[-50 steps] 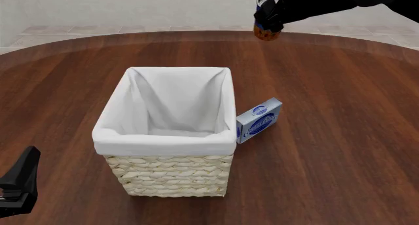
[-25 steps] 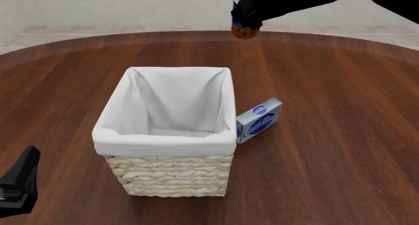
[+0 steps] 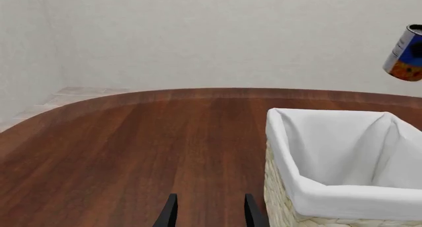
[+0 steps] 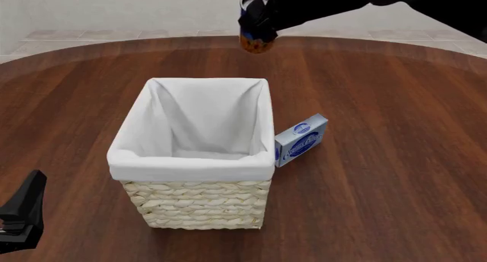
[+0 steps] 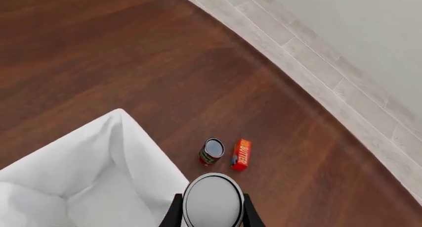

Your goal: Pick up the alphabet soup and put it in the basket.

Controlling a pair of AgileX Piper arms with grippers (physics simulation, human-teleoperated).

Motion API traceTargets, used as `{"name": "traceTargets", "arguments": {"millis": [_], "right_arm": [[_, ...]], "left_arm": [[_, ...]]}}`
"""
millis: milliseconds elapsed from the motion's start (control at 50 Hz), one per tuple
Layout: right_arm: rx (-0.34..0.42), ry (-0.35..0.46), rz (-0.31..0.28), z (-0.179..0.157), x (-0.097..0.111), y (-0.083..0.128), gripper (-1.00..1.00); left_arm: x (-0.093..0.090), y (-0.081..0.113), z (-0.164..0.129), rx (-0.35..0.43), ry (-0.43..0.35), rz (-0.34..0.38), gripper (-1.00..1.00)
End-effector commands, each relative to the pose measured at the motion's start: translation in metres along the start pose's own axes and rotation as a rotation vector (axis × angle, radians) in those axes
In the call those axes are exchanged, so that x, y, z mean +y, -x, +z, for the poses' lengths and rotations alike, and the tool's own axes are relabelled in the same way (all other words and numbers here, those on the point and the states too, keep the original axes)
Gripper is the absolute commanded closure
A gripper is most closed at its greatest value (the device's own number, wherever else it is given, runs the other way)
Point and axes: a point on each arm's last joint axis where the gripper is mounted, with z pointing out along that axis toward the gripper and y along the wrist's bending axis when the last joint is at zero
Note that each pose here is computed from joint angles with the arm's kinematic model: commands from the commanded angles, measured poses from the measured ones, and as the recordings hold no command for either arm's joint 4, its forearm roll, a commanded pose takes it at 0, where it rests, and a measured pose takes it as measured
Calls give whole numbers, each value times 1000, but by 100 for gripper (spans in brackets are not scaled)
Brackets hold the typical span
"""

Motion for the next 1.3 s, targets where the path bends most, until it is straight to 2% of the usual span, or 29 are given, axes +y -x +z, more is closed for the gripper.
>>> {"name": "traceTargets", "arguments": {"millis": [20,500,840,1020,1300], "right_arm": [[-23,34,19,-4,15,8,100],[-20,112,-12,-5,46,9,100],[-14,176,7,5,73,13,100],[2,218,9,15,93,8,100],[37,251,-17,25,110,-4,100]], "left_arm": [[0,0,0,0,0,1,-100],[0,0,0,1,1,1,-100],[0,0,0,-2,3,3,-100],[0,0,0,-3,5,3,-100],[0,0,0,-1,5,3,-100]]}}
